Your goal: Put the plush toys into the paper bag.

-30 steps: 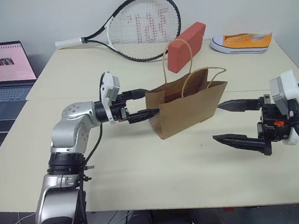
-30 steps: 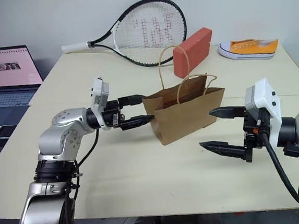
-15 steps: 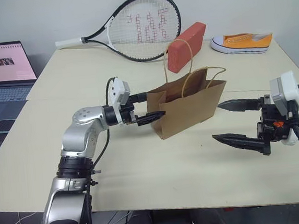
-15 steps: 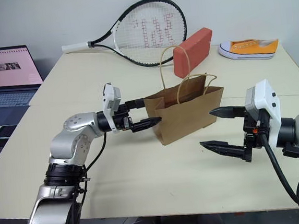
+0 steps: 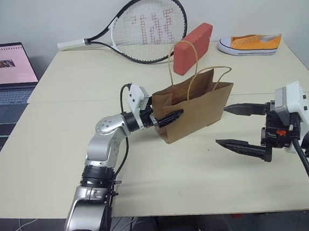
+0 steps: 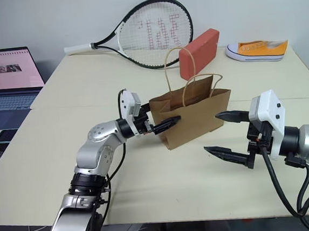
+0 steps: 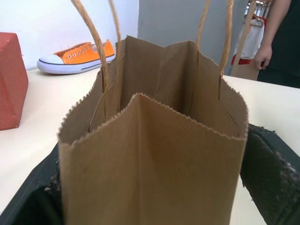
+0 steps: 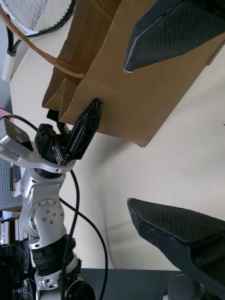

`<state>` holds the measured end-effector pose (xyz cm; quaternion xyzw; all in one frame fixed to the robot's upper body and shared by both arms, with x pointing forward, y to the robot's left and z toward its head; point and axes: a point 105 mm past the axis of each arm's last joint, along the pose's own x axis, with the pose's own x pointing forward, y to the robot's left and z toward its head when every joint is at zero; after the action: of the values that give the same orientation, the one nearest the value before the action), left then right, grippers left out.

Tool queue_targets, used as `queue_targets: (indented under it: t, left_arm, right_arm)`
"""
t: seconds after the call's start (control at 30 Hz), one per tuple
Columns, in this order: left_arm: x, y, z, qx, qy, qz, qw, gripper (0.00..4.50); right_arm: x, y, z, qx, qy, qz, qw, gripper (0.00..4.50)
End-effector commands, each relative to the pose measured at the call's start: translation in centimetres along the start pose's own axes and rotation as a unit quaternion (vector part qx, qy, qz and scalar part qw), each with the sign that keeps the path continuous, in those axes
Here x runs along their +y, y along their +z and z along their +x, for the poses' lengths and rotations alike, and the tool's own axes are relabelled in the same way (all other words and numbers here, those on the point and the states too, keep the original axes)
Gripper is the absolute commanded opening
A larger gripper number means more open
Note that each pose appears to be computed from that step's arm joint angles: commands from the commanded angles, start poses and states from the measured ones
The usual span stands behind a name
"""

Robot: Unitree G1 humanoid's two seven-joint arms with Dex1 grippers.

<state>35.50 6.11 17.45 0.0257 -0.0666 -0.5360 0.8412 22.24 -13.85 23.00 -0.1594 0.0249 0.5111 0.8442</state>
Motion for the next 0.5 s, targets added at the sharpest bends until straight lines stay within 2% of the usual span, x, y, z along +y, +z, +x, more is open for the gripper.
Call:
queue_targets:
  t: [0.03,0.4,0.47,0.5]
  left_arm:
    - [0.0,0.4,0.4,-0.006,0.0,0.022,1.0,3.88]
    - [0.5,1.1,0.4,-0.024,-0.01,0.018,1.0,0.57]
    - [0.5,1.3,0.4,-0.031,-0.01,0.018,0.999,0.02]
    - [0.5,1.4,0.4,-0.034,-0.01,0.015,0.999,0.02]
  right_arm:
    - [0.4,0.7,0.2,-0.012,0.003,-0.02,1.0,4.5]
    - [0.4,0.5,0.5,-0.017,-0.006,-0.023,1.0,4.5]
    - [0.4,0.5,0.5,-0.017,-0.008,-0.024,1.0,4.5]
    - [0.4,0.5,0.5,-0.016,-0.008,-0.025,1.0,4.5]
